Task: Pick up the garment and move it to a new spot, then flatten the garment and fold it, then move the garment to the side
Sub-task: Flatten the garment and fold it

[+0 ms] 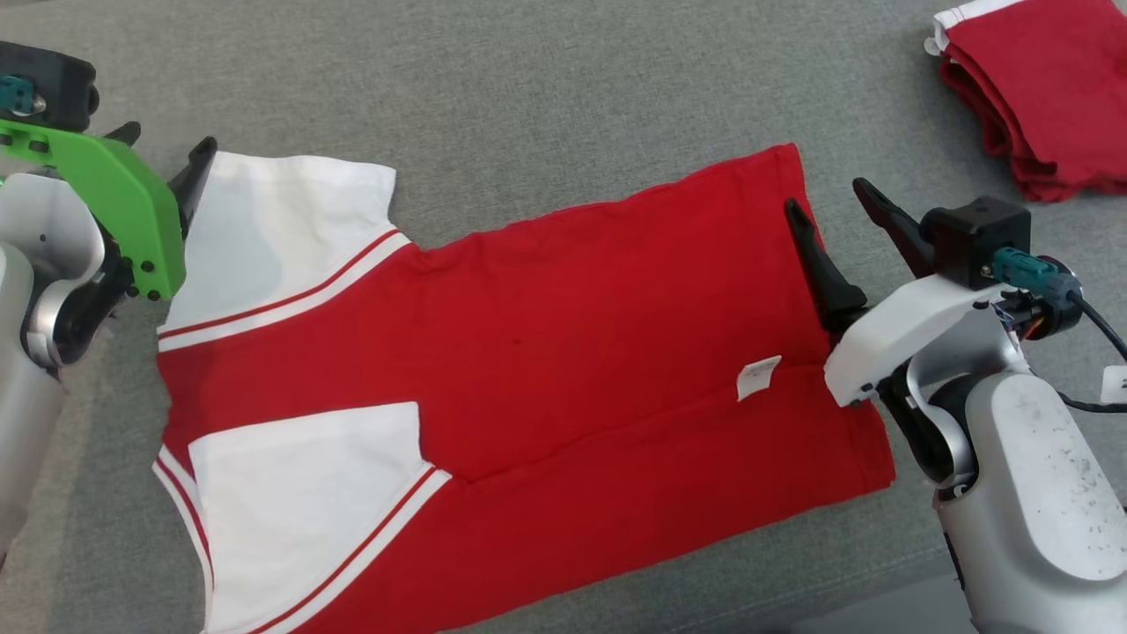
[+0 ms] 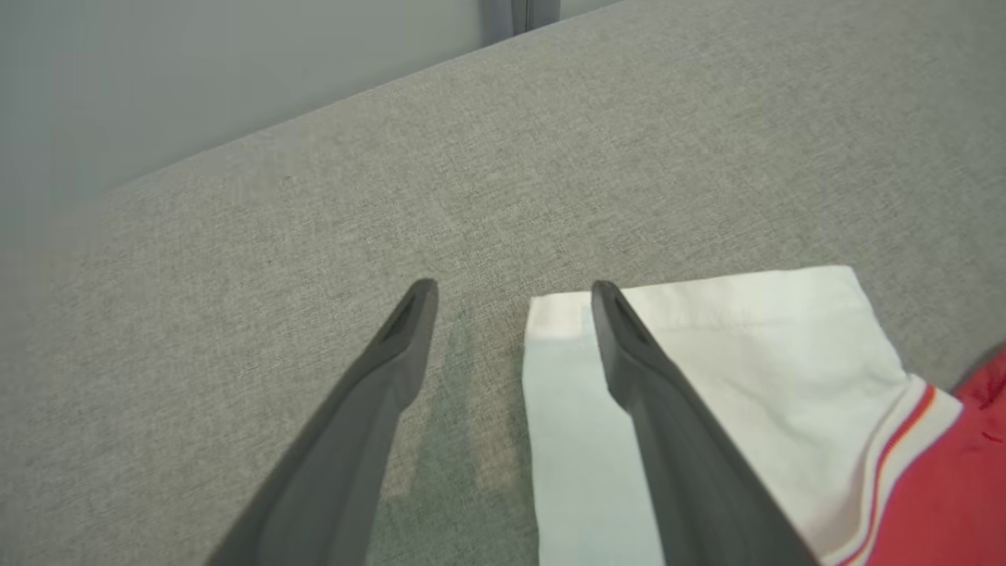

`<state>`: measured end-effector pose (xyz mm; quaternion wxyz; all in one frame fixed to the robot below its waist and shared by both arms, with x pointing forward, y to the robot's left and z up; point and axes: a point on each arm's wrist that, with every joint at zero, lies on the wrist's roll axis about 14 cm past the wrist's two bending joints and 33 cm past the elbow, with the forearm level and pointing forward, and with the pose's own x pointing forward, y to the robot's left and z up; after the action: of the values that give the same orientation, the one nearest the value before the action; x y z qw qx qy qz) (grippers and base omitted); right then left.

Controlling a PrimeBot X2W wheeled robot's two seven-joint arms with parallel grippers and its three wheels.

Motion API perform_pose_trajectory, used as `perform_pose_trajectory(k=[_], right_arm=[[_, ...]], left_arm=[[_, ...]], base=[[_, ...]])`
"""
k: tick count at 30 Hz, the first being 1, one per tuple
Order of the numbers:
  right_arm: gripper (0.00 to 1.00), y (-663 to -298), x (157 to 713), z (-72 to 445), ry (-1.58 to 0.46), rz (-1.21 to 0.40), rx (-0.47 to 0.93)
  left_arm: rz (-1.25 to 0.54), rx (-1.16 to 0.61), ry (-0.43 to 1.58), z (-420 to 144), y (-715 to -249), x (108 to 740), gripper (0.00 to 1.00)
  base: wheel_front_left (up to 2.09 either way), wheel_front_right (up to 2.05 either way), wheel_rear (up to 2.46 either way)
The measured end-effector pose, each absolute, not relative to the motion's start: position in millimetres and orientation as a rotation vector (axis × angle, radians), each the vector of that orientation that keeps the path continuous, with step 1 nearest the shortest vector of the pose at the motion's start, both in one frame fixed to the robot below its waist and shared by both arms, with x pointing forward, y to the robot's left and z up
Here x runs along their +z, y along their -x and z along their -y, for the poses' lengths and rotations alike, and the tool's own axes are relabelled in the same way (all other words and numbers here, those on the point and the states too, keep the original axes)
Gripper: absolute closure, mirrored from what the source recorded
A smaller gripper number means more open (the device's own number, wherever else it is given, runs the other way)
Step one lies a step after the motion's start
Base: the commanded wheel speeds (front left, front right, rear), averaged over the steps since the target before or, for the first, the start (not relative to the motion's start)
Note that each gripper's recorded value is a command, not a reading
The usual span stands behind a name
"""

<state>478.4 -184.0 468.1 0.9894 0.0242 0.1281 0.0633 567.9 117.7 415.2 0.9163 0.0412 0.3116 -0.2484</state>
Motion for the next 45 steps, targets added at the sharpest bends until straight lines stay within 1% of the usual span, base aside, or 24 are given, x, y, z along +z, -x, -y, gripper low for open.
perform_pose_trajectory(k=[5, 12, 13, 14, 16, 17, 24, 37, 45], right_arm=[[0.00, -483, 457, 194, -0.042, -0.274, 0.105], [0.00, -480, 441, 209, -0.036, -0.308, 0.065], [0.00, -480, 439, 211, -0.036, -0.311, 0.061], [0.00, -479, 438, 212, -0.036, -0.314, 0.057], [0.00, -480, 437, 212, -0.039, -0.314, 0.055], [0.00, -481, 438, 211, -0.040, -0.311, 0.057], [0.00, -490, 445, 204, -0.043, -0.284, 0.078], [0.00, -507, 458, 192, -0.040, -0.243, 0.114], [0.00, -517, 461, 196, -0.002, -0.248, 0.114]], left_arm=[[-0.763, -0.518, -0.073, -112, -571, 373, 0.00], [-0.869, -0.538, -0.051, -104, -576, 345, 0.00], [-0.880, -0.542, -0.049, -103, -576, 344, 0.05], [-0.890, -0.546, -0.043, -103, -576, 343, 0.39], [-0.910, -0.551, -0.033, -103, -574, 343, 0.77], [-0.919, -0.555, -0.026, -103, -572, 344, 1.00], [-0.933, -0.594, -0.033, -103, -559, 350, 1.00], [-0.789, -0.627, -0.015, -99, -556, 388, 1.00], [-0.679, -0.663, 0.007, -93, -555, 422, 1.00]], base=[[0.00, 0.00, 0.00], [0.00, 0.00, 0.00], [0.00, 0.00, 0.00], [0.00, 0.00, 0.00], [0.00, 0.00, 0.00], [0.00, 0.00, 0.00], [0.00, 0.00, 0.00], [0.00, 0.00, 0.00], [0.00, 0.00, 0.00]])
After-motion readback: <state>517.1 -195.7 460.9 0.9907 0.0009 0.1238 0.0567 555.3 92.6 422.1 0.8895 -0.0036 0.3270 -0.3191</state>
